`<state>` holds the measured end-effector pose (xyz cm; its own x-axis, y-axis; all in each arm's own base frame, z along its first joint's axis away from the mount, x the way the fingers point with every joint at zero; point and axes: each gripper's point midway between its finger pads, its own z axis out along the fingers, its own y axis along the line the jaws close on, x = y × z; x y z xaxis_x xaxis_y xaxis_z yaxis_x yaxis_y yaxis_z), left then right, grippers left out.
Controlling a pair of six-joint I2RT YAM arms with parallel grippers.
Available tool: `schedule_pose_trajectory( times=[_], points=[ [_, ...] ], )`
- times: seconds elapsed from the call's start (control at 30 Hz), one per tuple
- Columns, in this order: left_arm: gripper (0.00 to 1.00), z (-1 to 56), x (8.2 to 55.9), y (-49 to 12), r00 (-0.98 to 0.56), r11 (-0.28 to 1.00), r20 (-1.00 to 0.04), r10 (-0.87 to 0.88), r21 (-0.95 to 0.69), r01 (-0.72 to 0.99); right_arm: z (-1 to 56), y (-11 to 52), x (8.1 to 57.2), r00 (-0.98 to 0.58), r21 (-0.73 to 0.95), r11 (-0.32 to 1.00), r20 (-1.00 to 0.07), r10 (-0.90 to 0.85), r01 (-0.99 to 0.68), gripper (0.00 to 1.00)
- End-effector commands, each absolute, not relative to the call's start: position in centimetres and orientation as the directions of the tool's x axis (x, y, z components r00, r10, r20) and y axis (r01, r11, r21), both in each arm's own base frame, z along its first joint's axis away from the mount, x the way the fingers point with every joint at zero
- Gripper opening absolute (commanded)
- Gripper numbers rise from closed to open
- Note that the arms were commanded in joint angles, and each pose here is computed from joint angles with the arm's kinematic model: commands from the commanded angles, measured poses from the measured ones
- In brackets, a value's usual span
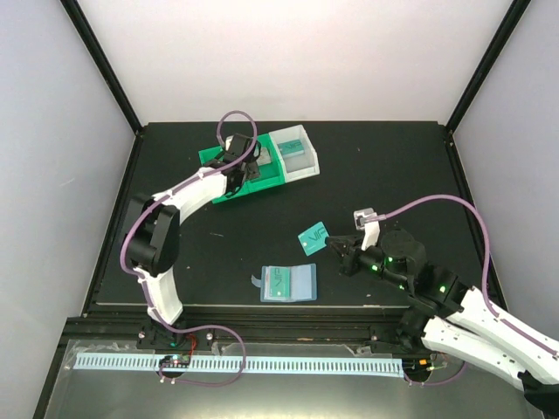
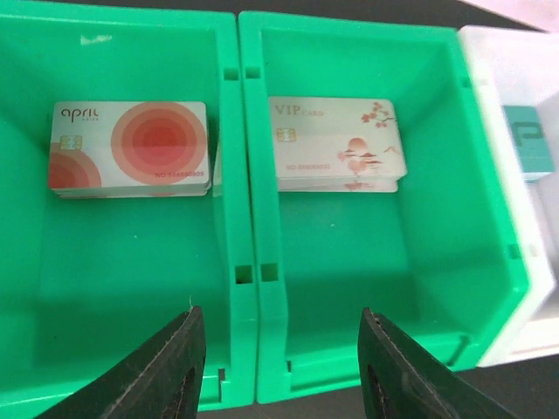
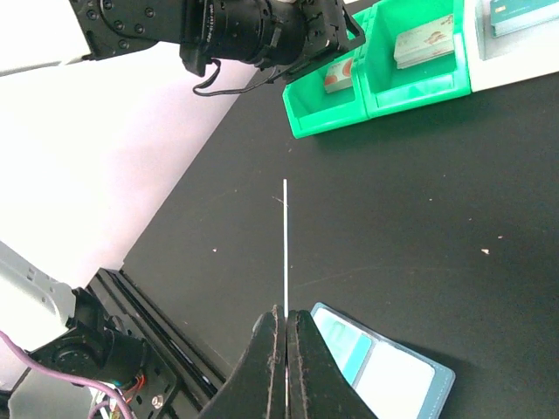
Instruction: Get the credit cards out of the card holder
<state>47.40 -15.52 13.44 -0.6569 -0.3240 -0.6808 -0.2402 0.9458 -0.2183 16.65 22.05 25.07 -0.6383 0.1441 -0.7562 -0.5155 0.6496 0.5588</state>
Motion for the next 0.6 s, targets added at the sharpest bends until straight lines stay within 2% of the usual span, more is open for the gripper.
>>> schedule_pose_trajectory(
  times=[0.0,0.43,0.57],
  points=[
    [0.50,13.0,48.4,-14.5,-0.661,0.948,-0.683,-0.311,-0.177,-0.263,25.2,22.0,16.5,-0.630,0.548,0.648,-0.765,0.133,-0.529,0.01],
    [0.51,9.5,50.4,-15.2,-0.711,0.950,-0.630,-0.312,-0.213,-0.227,23.8,20.8,16.1,-0.641,0.541,0.672,-0.757,0.126,-0.506,0.01],
    [0.46,9.4,50.4,-14.7,-0.717,0.947,-0.619,-0.320,-0.209,-0.242,23.4,20.5,16.1,-0.648,0.542,0.683,-0.750,0.129,-0.491,0.01]
  ],
)
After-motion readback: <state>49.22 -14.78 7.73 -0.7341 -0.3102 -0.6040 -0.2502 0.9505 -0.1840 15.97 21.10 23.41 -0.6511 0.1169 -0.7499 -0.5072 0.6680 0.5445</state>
